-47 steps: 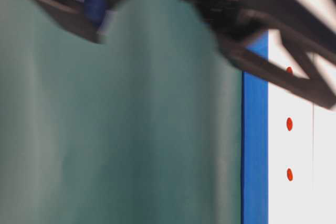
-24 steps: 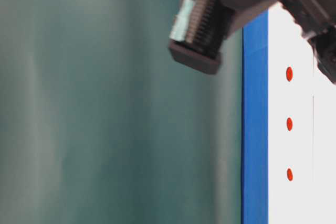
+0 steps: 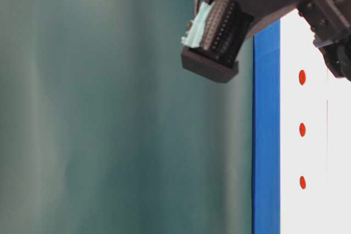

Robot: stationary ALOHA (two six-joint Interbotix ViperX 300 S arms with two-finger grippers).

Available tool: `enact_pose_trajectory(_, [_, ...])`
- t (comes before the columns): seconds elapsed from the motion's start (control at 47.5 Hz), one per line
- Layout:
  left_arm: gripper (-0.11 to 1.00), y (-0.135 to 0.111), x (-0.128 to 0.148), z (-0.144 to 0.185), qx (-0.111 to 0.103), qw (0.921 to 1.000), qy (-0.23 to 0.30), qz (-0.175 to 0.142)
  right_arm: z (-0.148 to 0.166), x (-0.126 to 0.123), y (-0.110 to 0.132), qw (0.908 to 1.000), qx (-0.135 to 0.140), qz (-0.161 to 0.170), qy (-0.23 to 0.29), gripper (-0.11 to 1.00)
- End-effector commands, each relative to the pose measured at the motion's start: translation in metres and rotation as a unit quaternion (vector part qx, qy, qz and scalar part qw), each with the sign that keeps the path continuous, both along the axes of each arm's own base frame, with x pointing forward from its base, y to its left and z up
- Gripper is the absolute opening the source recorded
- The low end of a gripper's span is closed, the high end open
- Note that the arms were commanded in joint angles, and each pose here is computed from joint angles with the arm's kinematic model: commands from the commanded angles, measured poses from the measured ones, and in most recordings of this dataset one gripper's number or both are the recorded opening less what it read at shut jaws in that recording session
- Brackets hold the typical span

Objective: Hit the mark with a hammer.
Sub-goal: 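Grasp the wooden mallet handle with the right gripper and lift it, then swing the mallet head leftward over the board toward the left gripper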

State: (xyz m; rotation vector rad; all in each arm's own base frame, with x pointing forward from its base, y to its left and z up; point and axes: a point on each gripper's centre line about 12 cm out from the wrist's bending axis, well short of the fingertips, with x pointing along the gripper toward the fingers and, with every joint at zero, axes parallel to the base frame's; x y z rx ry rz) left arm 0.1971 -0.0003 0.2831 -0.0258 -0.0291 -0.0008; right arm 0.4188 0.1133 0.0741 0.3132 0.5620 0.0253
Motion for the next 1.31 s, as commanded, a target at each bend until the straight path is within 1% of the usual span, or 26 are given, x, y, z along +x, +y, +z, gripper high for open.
enact_pose_trajectory(0.0, [0.0, 0.0, 0.001, 0.005, -0.002, 1.0, -0.007, -0.001, 0.028, 0.005, 0.003, 0.9995, 0.009, 0.003, -0.032, 0.1])
enact_pose_trajectory(0.147, [0.0, -0.001, 0.0, 0.006, -0.001, 1.0, -0.009, -0.002, 0.053, 0.004, -0.001, 0.9985, 0.017, 0.0, -0.052, 0.1])
enact_pose_trajectory(0.274, [0.0, -0.001, 0.0, 0.007, -0.001, 0.9999, -0.012, -0.002, 0.081, 0.002, -0.007, 0.9974, 0.02, -0.001, -0.069, 0.1])
enact_pose_trajectory(0.316, [0.0, 0.0, 0.0, 0.007, -0.002, 0.9999, -0.012, -0.001, 0.089, 0.001, -0.009, 0.9971, 0.017, 0.002, -0.074, 0.1])
enact_pose_trajectory(0.526, [0.0, -0.001, -0.001, 0.008, -0.022, 0.9996, -0.015, -0.002, 0.136, -0.006, -0.016, 0.9944, -0.005, 0.021, -0.104, 0.1])
enact_pose_trajectory(0.632, [0.0, -0.001, -0.002, 0.009, -0.024, 0.9996, -0.017, -0.002, 0.152, -0.01, -0.018, 0.9925, -0.014, 0.028, -0.118, 0.1])
enact_pose_trajectory(0.779, [0.0, 0.0, -0.003, 0.011, -0.022, 0.9996, -0.02, -0.002, 0.155, -0.008, -0.025, 0.9921, -0.019, 0.021, -0.122, 0.1])
enact_pose_trajectory(0.863, [0.0, -0.001, -0.004, 0.011, -0.022, 0.9996, -0.019, -0.003, 0.156, -0.007, -0.032, 0.992, -0.022, 0.013, -0.123, 0.1])
enact_pose_trajectory(0.948, [0.0, -0.001, -0.006, 0.011, -0.023, 0.9996, -0.018, -0.003, 0.155, -0.005, -0.046, 0.9919, -0.029, -0.001, -0.124, 0.1])
enact_pose_trajectory(1.011, [0.0, -0.001, -0.006, 0.012, -0.023, 0.9996, -0.018, -0.003, 0.155, -0.004, -0.058, 0.9915, -0.04, -0.011, -0.123, 0.1])
enact_pose_trajectory(1.2, [0.0, -0.001, -0.007, 0.012, -0.023, 0.9996, -0.016, -0.003, 0.157, -0.001, -0.1, 0.9871, -0.093, -0.038, -0.125, 0.1])
enact_pose_trajectory(1.284, [0.0, -0.001, -0.006, 0.012, -0.023, 0.9996, -0.015, -0.003, 0.159, -0.001, -0.118, 0.9844, -0.112, -0.051, -0.125, 0.1])
